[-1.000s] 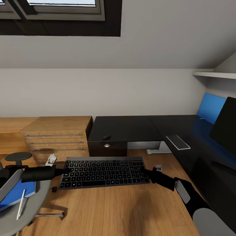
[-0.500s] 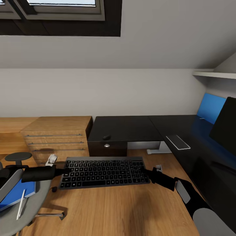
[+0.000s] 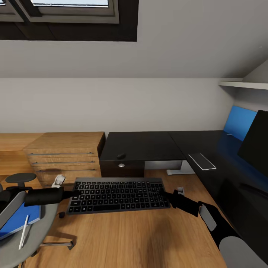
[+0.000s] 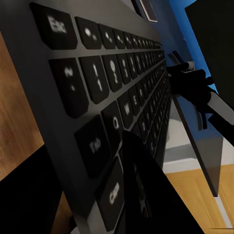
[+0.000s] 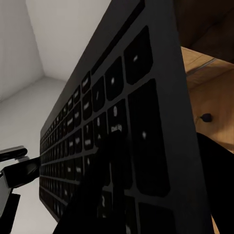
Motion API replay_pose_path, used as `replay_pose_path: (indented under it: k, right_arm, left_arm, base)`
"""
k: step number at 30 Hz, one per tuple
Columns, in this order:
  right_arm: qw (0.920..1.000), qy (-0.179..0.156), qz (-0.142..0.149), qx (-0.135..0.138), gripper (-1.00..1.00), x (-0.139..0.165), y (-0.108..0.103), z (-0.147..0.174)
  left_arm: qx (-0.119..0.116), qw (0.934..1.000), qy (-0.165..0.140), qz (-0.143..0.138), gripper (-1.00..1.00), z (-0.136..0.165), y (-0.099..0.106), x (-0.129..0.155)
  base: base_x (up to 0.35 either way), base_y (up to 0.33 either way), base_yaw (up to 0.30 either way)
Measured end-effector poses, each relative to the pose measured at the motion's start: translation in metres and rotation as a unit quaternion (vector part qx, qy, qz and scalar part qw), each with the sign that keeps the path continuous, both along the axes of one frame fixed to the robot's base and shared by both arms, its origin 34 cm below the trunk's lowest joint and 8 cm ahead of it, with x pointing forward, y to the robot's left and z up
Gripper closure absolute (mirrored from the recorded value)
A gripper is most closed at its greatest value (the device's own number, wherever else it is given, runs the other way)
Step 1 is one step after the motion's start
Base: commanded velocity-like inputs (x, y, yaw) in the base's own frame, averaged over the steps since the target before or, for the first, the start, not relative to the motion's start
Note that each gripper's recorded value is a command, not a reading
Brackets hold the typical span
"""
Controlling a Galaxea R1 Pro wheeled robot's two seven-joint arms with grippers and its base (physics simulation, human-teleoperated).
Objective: In the bedroom, organize the workspace by keeping the computer under the desk, ensuring the monitor is on the desk, placing the keyboard on the desk next to the monitor, placing the mouse on the desk next to the keyboard, moving the folder from the swivel chair onto the desk next to the mouse, stacking the notebook on top of the folder with the pen on top of the notebook, and positioning the swivel chair next to the desk.
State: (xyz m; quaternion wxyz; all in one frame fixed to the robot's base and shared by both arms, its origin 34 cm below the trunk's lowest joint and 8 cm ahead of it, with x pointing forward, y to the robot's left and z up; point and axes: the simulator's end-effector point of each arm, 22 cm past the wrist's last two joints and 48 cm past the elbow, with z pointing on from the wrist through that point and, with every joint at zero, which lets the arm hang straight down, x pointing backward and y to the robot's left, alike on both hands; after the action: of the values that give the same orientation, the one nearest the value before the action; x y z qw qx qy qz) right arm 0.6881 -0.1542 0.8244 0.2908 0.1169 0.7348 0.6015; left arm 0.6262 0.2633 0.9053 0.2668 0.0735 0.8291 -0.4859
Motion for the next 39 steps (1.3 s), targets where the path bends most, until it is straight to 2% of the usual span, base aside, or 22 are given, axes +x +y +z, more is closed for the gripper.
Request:
replay_pose_path:
  k: [3,4,7,32,35,39]
  right_arm:
    - [1.0000,0.000,0.000,0.001,1.00,0.000,-0.001,0.000]
    - [1.0000,0.001,-0.001,0.002,1.00,0.000,-0.001,0.001]
    - [0.9999,-0.003,0.002,-0.011,1.00,-0.001,0.001,-0.004]
    - [0.9999,-0.004,-0.004,-0.009,1.00,0.001,-0.006,-0.002]
    - [0.9999,-0.005,-0.008,-0.009,1.00,0.002,-0.011,-0.001]
    - [0.9997,-0.008,-0.023,-0.006,1.00,0.006,-0.029,0.003]
  left_arm:
    - [0.001,1.0000,-0.001,0.000,1.00,0.001,-0.001,0.000]
    - [0.002,1.0000,-0.002,0.000,-1.00,0.002,-0.001,0.000]
    - [-0.011,0.9999,-0.002,-0.004,-1.00,0.007,-0.006,-0.001]
    - [-0.010,0.9999,-0.009,0.005,-1.00,0.012,0.001,0.003]
    - [-0.009,0.9999,-0.009,0.005,-1.00,0.012,0.002,0.003]
    - [-0.007,0.9999,-0.008,0.006,-1.00,0.011,0.003,0.003]
  base:
    - [0.000,0.000,0.000]
    - [0.000,0.000,0.000]
    - [0.000,0.000,0.000]
    - [0.000,0.000,0.000]
    - [0.000,0.000,0.000]
    - [0.000,0.000,0.000]
